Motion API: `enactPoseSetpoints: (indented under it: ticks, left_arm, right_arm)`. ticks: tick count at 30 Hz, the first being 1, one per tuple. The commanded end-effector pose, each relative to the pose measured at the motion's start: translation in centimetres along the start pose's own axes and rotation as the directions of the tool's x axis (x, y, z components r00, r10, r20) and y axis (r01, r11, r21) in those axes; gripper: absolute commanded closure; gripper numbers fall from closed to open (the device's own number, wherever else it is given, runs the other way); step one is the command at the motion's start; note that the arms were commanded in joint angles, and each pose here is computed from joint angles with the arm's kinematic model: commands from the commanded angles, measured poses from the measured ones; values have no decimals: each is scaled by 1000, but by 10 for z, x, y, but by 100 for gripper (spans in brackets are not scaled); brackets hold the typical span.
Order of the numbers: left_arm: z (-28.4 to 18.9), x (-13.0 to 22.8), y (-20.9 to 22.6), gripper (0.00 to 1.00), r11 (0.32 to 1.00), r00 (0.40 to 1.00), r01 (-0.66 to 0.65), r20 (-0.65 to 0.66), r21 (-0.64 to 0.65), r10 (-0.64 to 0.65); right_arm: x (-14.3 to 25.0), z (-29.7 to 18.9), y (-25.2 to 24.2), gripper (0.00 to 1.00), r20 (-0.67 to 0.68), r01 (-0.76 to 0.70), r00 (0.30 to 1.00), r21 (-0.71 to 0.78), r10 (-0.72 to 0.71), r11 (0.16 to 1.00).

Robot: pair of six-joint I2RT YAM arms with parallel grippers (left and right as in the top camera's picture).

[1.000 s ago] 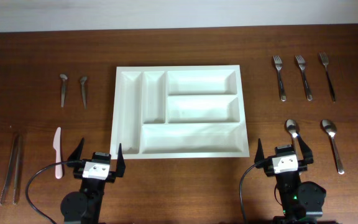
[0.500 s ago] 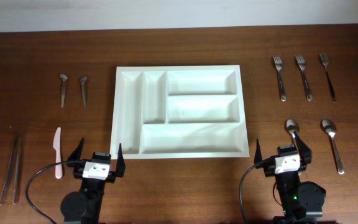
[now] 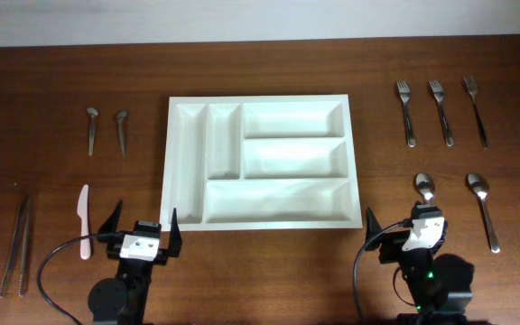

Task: Pack container
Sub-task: 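Move the right gripper up over the leftmost fork on the right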

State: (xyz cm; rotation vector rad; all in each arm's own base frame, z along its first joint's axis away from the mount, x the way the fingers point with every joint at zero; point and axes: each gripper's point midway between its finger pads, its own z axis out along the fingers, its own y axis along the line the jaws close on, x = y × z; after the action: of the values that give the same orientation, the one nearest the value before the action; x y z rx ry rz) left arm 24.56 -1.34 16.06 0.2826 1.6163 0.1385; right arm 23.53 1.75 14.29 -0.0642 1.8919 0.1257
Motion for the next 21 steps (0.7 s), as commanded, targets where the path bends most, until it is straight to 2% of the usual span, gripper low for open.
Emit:
enactPoseSetpoints:
  ticks: [1,5,10,14,21]
  left_arm:
    - [0,3,2,1,1000,1000,-8,-7,-15,8]
    - [0,3,2,1,1000,1000,-8,-7,-15,8]
    - [0,3,2,1,1000,1000,-8,-7,-15,8]
    - [0,3,2,1,1000,1000,-7,-7,-15,7]
    - [0,3,2,1,1000,1000,-7,-7,-15,7]
  right_arm:
    - [-54,-18,-8,1,4,-24,1000,67,24,997]
    - [-98,-28,-25,1,-122,-15,992,179,38,984]
    - [-163,-20,-27,1,-323,143,942,140,-92,980]
    - [-201,-5,-29,1,-467,177,877,98,-111,979]
    - [-225,42,-22,1,-532,132,841,19,-102,991]
